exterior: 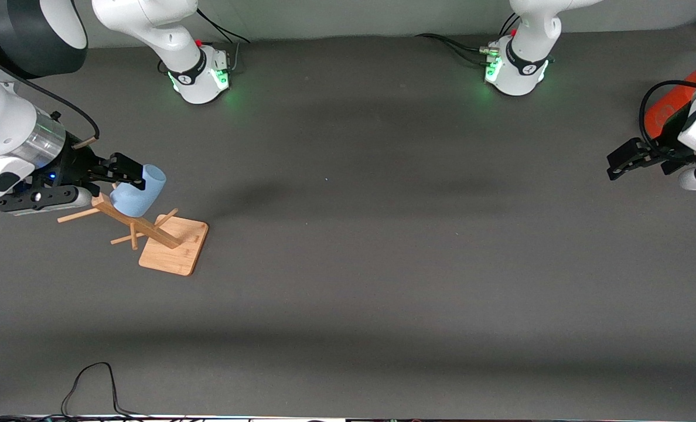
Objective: Rotate and upright cup with both arms
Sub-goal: 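Grasp the light blue cup on the wooden stand with the right gripper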
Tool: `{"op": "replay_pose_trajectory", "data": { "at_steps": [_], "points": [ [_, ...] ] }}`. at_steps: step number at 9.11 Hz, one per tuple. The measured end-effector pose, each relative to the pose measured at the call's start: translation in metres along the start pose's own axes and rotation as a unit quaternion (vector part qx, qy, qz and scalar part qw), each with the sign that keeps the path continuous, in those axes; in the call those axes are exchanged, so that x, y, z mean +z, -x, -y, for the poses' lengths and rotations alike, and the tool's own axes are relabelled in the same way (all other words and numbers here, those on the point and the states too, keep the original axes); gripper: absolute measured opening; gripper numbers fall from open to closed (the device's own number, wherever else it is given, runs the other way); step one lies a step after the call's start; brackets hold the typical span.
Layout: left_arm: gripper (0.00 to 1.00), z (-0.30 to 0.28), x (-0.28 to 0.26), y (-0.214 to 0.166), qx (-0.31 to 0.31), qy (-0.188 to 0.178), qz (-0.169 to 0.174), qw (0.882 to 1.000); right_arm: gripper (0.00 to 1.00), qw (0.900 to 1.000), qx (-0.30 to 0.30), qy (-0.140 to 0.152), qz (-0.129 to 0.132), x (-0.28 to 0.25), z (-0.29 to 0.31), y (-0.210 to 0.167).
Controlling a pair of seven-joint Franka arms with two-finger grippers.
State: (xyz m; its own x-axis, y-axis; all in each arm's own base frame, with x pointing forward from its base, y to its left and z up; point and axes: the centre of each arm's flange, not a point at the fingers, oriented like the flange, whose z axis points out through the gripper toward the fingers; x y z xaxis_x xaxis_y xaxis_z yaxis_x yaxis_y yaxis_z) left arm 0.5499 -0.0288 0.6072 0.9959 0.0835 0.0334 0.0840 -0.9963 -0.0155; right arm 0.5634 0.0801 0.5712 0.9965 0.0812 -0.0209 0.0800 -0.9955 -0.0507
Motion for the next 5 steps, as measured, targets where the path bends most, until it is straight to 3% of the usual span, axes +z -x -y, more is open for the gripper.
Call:
{"op": "replay_pose_trajectory", "data": {
  "at_steps": [5],
  "points": [
    [1.00,-0.0010,0.0029,-0.0019,-0.002,0.011,0.002,1.000,1.00,1.000,0.000,0.000,0.001,0.0002,0.0002,0.0002]
  ]
}}
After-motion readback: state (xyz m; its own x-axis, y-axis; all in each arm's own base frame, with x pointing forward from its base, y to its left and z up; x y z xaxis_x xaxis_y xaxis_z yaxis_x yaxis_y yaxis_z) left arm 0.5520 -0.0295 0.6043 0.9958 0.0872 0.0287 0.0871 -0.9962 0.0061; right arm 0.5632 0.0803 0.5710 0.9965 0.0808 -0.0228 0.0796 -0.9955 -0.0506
